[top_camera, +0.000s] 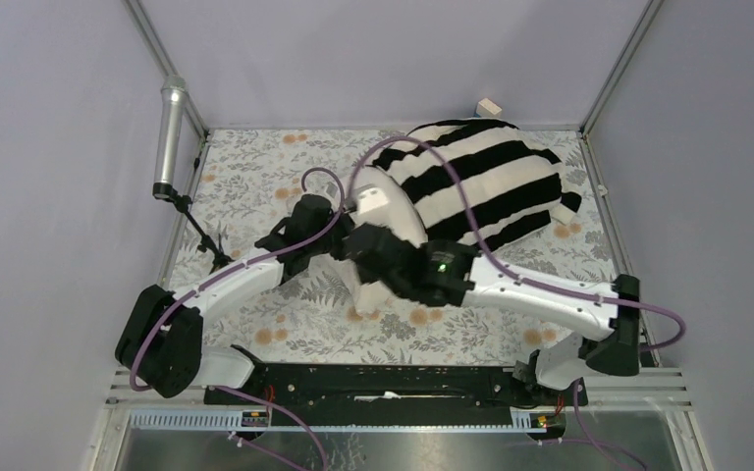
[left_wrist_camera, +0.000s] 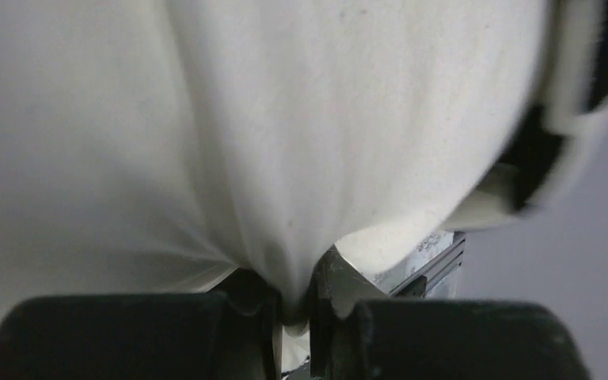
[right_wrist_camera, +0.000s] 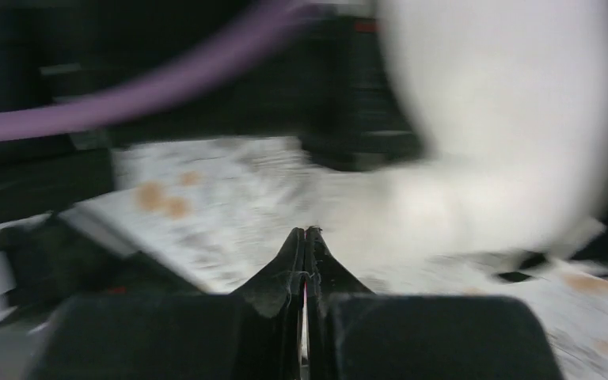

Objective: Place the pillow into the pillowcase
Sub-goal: Stuff the pillow into the pillowcase.

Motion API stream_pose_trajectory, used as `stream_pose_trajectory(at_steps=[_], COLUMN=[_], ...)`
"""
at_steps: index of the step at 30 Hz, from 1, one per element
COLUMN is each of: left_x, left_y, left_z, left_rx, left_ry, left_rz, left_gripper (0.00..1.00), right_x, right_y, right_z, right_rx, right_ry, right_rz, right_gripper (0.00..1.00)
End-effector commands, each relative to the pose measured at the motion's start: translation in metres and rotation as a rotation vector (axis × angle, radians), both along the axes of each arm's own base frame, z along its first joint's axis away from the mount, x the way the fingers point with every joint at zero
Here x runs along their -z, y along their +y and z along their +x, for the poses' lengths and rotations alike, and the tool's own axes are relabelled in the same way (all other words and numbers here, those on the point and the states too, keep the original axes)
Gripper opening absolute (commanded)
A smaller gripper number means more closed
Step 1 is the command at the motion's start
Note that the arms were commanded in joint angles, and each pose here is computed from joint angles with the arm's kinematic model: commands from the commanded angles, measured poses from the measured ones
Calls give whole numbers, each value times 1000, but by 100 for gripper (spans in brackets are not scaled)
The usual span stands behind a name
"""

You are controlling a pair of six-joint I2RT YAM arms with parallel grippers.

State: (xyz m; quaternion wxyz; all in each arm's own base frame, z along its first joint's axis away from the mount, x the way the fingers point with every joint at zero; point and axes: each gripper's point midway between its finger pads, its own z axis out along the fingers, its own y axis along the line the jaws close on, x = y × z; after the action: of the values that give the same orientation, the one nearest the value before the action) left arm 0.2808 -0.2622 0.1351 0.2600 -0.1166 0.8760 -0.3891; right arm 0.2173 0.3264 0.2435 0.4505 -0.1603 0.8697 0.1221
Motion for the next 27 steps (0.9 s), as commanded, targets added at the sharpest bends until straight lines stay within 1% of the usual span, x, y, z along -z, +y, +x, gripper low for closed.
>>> stream_pose_trajectory(at_steps=[1, 4, 6, 7, 10, 12, 14, 16, 17, 19, 21, 25, 27], left_x=[-64, -74, -74, -72, -66, -61, -60, -63, -64, -66, -66, -64, -64], left_y=[-20, -13, -11, -9, -4, 0, 2, 4, 4, 4, 3, 6, 8], left_z=[26, 25, 25, 25, 25, 24, 24, 25, 26, 27, 27, 27, 28], left_rx=[-52, -108, -118, -124, -146, -152, -151, -154, -152, -143, -135, -136, -139], left_ry=[-175, -182, -178, -175, -169, -156, -153, -161, -164, -166, -164, -167, -167], left_rz=[-104, -128, -118, -108, -88, -68, -55, -53, -51, -47, -41, -21, -16], left_gripper=[0, 0, 0, 0, 0, 0, 0, 0, 0, 0, 0, 0, 0], right_x=[-37, -30, -28, -27, -16, 1, 22, 39, 47, 54, 48, 33, 33], right_y=[56, 27, 6, -4, -43, -74, -103, -120, -127, -132, -130, -117, -115], right_z=[-26, 7, 20, 24, 31, 35, 40, 46, 51, 61, 73, 95, 105], right_rx=[-131, -84, -38, -5, 132, 229, 308, 352, 368, 383, 381, 366, 383], right_ry=[18, 74, 62, 48, 8, 0, 26, 13, 8, -5, -39, -89, -107], right_rz=[127, 191, 182, 158, 90, 58, 40, 23, 14, 17, 10, -42, -95], right_gripper=[0, 0, 0, 3, 25, 46, 63, 84, 91, 96, 99, 99, 97])
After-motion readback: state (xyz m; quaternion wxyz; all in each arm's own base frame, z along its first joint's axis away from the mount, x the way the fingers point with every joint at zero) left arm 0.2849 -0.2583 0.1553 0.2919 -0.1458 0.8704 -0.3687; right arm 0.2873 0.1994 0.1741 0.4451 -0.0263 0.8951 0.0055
